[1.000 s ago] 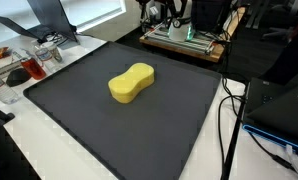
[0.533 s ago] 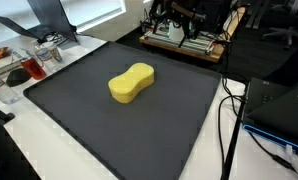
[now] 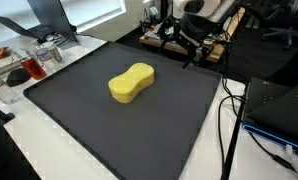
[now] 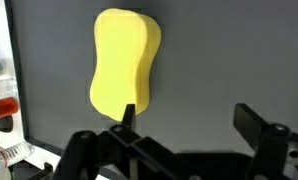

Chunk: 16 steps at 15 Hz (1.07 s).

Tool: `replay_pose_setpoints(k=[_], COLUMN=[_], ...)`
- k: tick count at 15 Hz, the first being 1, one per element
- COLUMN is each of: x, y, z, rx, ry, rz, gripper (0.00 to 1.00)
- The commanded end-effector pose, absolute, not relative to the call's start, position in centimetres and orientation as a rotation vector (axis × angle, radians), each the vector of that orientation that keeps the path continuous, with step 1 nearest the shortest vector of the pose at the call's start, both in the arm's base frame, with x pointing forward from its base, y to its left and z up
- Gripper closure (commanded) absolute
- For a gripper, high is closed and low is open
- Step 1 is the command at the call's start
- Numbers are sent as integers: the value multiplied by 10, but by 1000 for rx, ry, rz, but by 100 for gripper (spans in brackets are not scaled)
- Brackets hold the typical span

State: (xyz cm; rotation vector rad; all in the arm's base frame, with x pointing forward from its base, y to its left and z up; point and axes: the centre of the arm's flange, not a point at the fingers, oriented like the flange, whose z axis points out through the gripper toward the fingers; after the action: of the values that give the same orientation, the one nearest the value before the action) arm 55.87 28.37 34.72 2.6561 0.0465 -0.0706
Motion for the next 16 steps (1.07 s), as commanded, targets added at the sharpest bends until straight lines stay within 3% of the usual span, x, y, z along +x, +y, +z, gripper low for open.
replay_pose_setpoints(k=[1,16], x=[559,433], y=[275,147], z=[344,304], rx=[2693,2850], ry=[49,534], rz=[-67,188], gripper=[0,0])
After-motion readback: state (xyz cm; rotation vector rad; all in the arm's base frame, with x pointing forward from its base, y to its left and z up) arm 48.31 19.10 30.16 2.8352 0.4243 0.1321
